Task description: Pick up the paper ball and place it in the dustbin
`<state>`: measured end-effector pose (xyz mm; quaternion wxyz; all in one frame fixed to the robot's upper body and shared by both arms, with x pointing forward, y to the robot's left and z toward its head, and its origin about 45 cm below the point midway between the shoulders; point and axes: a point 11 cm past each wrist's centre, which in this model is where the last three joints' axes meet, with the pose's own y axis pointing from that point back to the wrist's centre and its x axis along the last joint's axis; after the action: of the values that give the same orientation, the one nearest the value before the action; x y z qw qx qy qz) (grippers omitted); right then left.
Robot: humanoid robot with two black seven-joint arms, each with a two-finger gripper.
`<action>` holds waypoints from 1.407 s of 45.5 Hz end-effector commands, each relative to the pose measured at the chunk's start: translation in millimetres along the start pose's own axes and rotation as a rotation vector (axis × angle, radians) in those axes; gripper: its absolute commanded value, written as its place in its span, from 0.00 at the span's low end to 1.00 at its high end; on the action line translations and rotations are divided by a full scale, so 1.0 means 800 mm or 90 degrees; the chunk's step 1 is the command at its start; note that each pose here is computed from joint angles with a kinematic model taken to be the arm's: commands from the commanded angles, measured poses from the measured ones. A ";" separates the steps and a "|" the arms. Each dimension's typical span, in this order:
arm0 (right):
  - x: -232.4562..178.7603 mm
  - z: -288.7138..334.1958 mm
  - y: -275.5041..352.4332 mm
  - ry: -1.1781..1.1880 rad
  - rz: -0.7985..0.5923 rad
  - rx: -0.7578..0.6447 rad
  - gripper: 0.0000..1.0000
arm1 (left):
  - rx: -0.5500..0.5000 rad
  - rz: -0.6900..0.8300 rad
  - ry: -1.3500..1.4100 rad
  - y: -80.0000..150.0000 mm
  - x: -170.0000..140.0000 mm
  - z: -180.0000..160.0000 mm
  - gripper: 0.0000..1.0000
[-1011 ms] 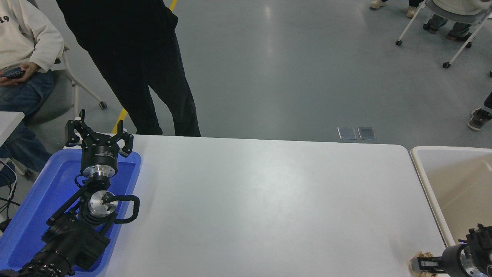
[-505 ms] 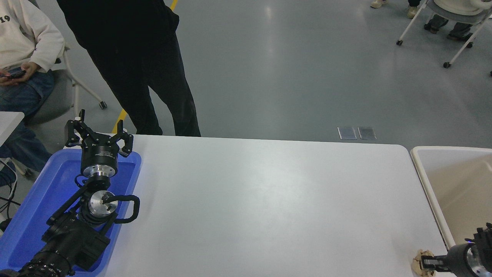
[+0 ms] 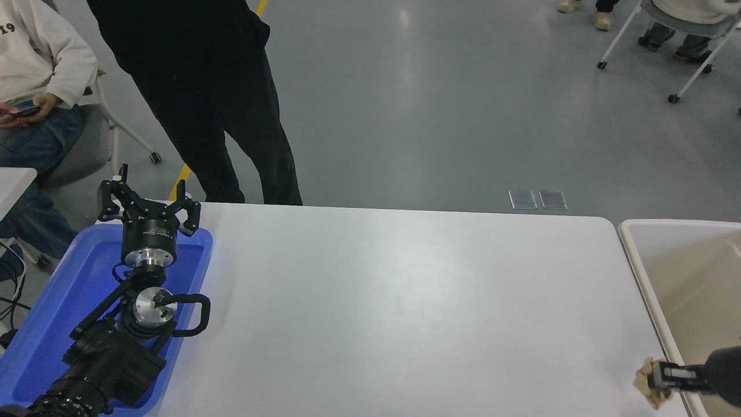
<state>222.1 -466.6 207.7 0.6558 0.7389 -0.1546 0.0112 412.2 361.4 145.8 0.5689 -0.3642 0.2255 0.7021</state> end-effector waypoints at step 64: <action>0.250 0.061 0.101 -0.283 0.538 -0.063 0.00 | 0.000 0.000 0.000 0.000 0.000 0.000 0.99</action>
<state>357.7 -539.9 355.0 0.5983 0.6335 -0.4760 0.1188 412.1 361.5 145.7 0.5689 -0.3640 0.2255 0.7021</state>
